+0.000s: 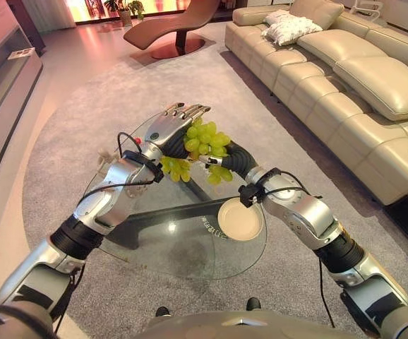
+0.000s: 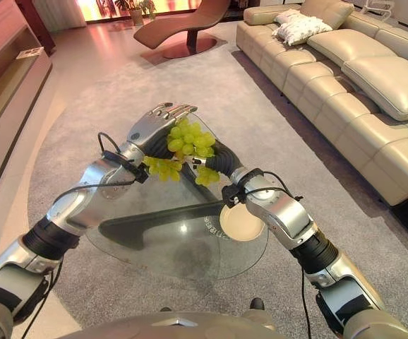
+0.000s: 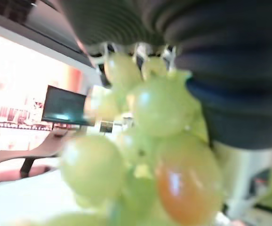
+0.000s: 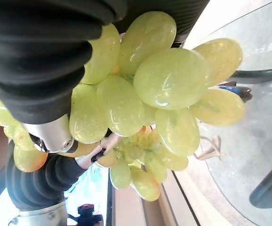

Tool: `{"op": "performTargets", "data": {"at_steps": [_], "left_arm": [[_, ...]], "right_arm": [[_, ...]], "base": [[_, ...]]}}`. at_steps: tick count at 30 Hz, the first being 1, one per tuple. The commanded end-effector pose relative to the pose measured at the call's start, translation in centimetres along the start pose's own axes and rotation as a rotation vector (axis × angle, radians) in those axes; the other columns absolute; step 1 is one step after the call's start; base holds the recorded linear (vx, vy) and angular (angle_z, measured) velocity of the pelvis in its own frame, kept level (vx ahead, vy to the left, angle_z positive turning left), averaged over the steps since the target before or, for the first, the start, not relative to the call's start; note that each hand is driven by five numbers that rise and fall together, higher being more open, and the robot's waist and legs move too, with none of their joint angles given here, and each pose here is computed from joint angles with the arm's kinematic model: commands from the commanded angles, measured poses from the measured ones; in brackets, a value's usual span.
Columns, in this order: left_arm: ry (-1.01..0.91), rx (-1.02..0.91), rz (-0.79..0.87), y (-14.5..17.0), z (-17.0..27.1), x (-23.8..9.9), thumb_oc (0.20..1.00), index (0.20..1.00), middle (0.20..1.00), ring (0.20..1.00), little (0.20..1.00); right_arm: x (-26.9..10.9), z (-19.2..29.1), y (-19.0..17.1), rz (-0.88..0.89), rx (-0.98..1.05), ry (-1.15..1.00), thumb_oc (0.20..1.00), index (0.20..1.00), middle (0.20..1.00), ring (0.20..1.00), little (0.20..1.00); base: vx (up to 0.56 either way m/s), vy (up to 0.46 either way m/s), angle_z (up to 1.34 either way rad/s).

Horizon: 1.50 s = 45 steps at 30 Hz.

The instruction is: Pick up fruits into the plate

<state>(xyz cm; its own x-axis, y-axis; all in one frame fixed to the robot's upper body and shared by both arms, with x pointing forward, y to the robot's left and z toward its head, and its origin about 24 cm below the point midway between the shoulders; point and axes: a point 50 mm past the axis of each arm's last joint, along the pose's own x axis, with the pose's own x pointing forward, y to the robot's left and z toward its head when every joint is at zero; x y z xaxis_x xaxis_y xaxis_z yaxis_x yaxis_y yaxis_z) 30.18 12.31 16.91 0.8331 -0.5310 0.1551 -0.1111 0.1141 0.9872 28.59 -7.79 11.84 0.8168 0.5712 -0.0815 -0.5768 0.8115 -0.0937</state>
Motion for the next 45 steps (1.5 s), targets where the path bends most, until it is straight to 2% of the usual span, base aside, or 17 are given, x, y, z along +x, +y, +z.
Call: {"op": "performTargets", "data": {"at_steps": [1, 5, 12, 16, 17, 21, 25, 29, 32, 34, 39, 41, 43, 44, 45], "left_arm": [[-0.085, 0.137, -0.075, 0.9, 1.4, 1.6, 1.000, 1.000, 1.000, 1.000, 1.000], [-0.050, 0.167, -0.246, -0.9, 0.2, 0.9, 1.000, 1.000, 1.000, 1.000, 1.000], [-0.012, 0.203, -0.635, -5.1, -1.4, -1.8, 1.000, 1.000, 1.000, 1.000, 1.000], [0.035, 0.235, -0.755, -5.8, -2.5, -3.0, 1.000, 1.000, 1.000, 1.000, 1.000], [0.084, 0.256, -0.842, -6.1, -3.5, -4.0, 1.000, 1.000, 1.000, 1.000, 1.000], [0.142, 0.247, -0.924, -6.4, -4.5, -5.1, 1.000, 1.000, 1.000, 1.000, 1.000], [0.199, 0.152, -0.884, -6.6, -5.1, -5.5, 1.000, 1.000, 1.000, 1.000, 1.000], [0.328, -0.170, -0.694, -7.4, -6.2, -6.2, 1.000, 1.000, 1.000, 1.000, 1.000], [0.376, -0.298, -0.601, -8.2, -6.5, -6.9, 1.000, 1.000, 1.000, 1.000, 1.000], [0.466, -0.441, -0.529, -9.4, -7.3, -8.4, 1.000, 1.000, 1.000, 1.000, 1.000], [0.612, -0.579, -0.539, -13.2, -7.5, -11.7, 1.000, 1.000, 1.000, 1.000, 1.000], [0.734, -0.644, -0.495, -15.7, -7.6, -14.1, 1.000, 1.000, 1.000, 1.000, 1.000], [0.830, -0.659, -0.364, -17.0, -7.9, -15.9, 1.000, 1.000, 1.000, 1.000, 1.000], [0.910, -0.652, -0.194, -17.5, -8.4, -16.9, 1.000, 1.000, 1.000, 1.000, 1.000], [0.929, -0.647, -0.175, -17.6, -8.5, -17.2, 1.000, 1.000, 1.000, 1.000, 1.000]], "right_arm": [[0.7, 6.8, 3.0, 0.165, 0.017, -0.310, 0.200, 0.200, 0.200, 0.200, 0.200], [0.5, 6.6, 2.3, 0.138, -0.003, -0.306, 0.200, 0.200, 0.200, 0.200, 0.200], [-0.2, 5.6, 0.0, 0.034, -0.008, -0.289, 0.200, 0.200, 0.200, 0.200, 0.200], [-0.5, 5.6, -0.9, -0.008, -0.011, -0.279, 0.200, 0.200, 0.200, 0.200, 0.200], [-0.9, 5.5, -1.9, -0.045, -0.016, -0.271, 0.200, 0.200, 0.200, 0.200, 0.200], [-1.3, 5.2, -2.8, -0.082, -0.031, -0.262, 0.200, 0.200, 0.200, 0.200, 0.200], [-1.7, 4.7, -3.4, -0.116, -0.040, -0.245, 0.200, 0.200, 0.200, 0.200, 0.200], [-2.4, 3.4, -4.6, -0.175, -0.045, -0.212, 0.200, 0.200, 0.200, 0.200, 0.200], [-3.0, 2.3, -5.3, -0.209, -0.048, -0.193, 0.200, 0.200, 0.200, 0.200, 0.200], [-3.7, 1.0, -6.2, -0.255, -0.044, -0.162, 0.200, 0.200, 0.200, 0.200, 0.200], [-4.8, -1.1, -7.6, -0.344, -0.054, -0.109, 0.200, 0.200, 0.200, 0.200, 0.200], [-5.4, -2.2, -8.4, -0.405, -0.071, -0.080, 0.200, 0.200, 0.200, 0.200, 0.200], [-5.8, -2.8, -9.1, -0.449, -0.129, -0.069, 0.200, 0.200, 0.200, 0.200, 0.200], [-6.1, -3.2, -9.4, -0.488, -0.165, -0.058, 0.200, 0.200, 0.200, 0.200, 0.200], [-6.1, -3.3, -9.5, -0.496, -0.171, -0.055, 0.200, 0.200, 0.200, 0.200, 0.200]], "base": [[0.00, 0.000, 0.00], [0.00, 0.000, 0.00], [0.00, 0.009, 0.00], [0.00, 0.000, 0.00], [0.00, 0.000, 0.00], [0.00, 0.000, 0.00], [0.00, 0.000, 0.00], [0.01, 0.000, 0.00], [0.02, -0.001, 0.01], [0.00, -0.004, 0.02], [-0.01, -0.005, 0.04], [-0.07, -0.014, 0.02], [-0.05, -0.024, 0.03], [-0.03, -0.028, 0.06], [-0.03, -0.044, 0.08]]}}
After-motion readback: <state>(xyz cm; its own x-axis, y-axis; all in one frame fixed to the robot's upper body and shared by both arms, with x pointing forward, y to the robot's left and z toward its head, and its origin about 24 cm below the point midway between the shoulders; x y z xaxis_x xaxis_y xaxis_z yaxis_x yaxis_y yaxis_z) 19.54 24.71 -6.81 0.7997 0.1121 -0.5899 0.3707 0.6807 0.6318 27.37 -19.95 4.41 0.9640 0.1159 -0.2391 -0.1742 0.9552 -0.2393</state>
